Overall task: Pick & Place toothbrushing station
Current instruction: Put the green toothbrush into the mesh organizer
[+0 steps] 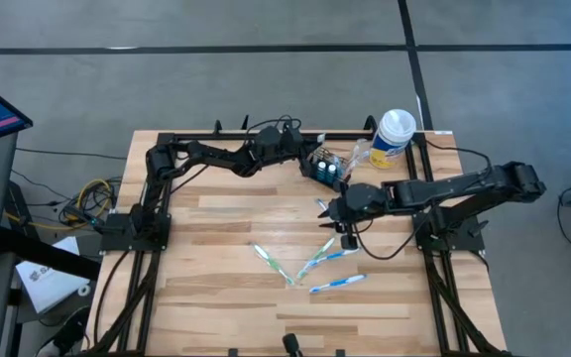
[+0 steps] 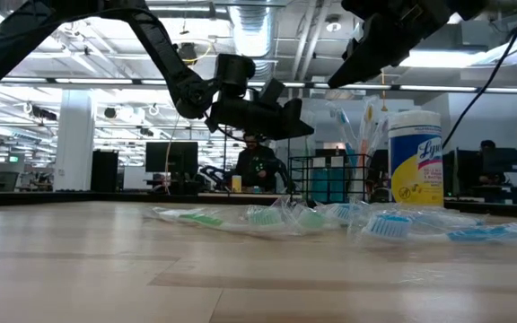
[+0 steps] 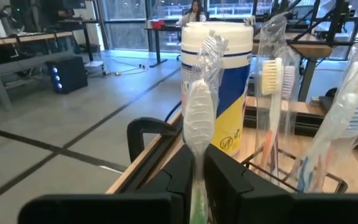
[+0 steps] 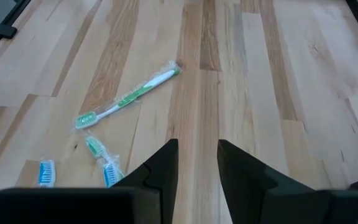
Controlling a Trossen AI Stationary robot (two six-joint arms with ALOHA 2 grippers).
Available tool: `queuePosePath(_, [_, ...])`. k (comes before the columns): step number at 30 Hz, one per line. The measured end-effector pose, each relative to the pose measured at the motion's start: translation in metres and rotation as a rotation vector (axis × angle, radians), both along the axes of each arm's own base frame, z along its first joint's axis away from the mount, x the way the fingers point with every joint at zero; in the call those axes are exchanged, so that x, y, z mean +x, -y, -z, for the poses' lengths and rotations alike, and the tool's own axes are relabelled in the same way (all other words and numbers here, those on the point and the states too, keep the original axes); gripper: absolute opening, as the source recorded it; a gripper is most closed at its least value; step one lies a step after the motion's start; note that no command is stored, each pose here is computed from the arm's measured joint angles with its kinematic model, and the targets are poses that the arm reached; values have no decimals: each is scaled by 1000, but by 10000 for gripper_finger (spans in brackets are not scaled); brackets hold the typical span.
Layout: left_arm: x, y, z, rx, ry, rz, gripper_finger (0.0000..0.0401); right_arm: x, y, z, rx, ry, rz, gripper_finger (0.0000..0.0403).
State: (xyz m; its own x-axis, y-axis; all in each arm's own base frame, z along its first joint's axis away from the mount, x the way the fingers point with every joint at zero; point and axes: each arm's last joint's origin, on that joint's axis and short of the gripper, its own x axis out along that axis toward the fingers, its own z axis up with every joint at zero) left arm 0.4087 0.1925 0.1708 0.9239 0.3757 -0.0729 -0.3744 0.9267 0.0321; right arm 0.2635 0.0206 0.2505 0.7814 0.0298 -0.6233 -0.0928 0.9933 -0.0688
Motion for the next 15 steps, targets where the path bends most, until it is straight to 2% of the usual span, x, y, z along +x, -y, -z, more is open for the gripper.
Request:
queuePosePath(8, [0, 3, -6, 3, 7, 1, 58, 0, 0, 1, 0, -6, 0, 102])
queuePosePath(15, [-3, 0, -3, -63, -30, -7, 97, 0, -1, 1, 6, -9, 2, 102])
